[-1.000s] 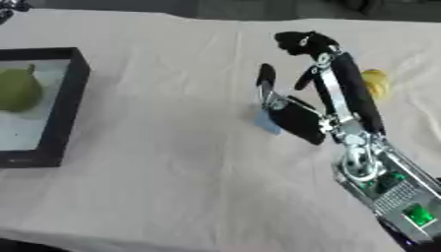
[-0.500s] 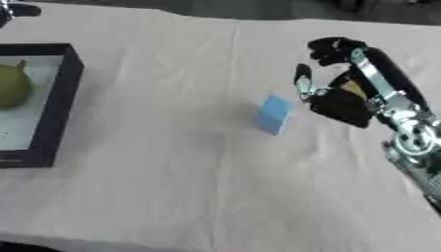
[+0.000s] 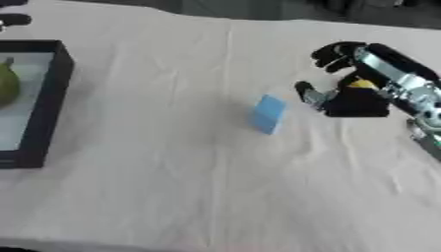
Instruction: Pick up the objects with one hand, pass them to the other hand, and then place them into the box on the other side of the table.
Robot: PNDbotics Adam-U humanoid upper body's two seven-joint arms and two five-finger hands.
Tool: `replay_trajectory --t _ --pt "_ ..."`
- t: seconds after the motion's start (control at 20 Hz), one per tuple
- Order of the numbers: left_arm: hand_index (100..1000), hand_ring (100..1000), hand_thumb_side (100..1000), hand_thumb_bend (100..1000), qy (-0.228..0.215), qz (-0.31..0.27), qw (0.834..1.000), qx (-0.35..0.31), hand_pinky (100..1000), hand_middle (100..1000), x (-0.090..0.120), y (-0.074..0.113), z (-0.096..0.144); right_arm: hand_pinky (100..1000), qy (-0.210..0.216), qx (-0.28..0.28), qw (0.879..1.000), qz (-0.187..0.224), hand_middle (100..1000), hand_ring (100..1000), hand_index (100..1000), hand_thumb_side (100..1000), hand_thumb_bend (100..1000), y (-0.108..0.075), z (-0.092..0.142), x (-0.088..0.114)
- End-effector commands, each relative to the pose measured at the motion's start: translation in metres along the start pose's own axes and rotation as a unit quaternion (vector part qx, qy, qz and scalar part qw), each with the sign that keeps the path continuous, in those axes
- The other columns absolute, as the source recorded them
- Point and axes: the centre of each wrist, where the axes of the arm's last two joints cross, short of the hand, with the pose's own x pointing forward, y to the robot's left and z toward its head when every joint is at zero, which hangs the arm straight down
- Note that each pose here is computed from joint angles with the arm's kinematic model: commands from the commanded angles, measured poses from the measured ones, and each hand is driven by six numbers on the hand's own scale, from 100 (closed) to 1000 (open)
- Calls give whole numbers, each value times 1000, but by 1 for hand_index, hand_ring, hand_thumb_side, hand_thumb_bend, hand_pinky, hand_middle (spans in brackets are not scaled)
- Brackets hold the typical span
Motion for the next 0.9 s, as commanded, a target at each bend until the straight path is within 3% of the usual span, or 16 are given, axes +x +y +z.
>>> replay_trajectory --t 0.05,0.25,0.55,0.75,0.85,0.9 --pt "816 762 664 100 -10 -3 1000 0 737 781 4 2 -1 853 19 -24 997 66 825 879 871 239 424 -19 9 -2" --pt "810 759 661 100 -16 -1 1000 0 734 776 7 1 1 903 54 -34 992 107 839 888 877 194 485 -25 14 -9" --pt "803 759 656 100 -22 -1 1000 -2 733 776 11 0 1 867 104 -70 985 122 831 876 870 184 455 -32 18 -15" --pt "800 758 655 100 -24 -2 1000 -5 732 775 13 -1 1 790 136 -112 980 95 811 857 861 236 329 -36 20 -16" --pt "799 758 654 100 -26 -2 1000 -6 732 776 14 -2 1 736 150 -131 977 74 803 846 854 326 215 -37 20 -17" --pt "799 758 654 100 -27 -1 1000 -5 732 775 15 -2 1 705 155 -142 976 59 798 840 853 413 114 -38 21 -17"
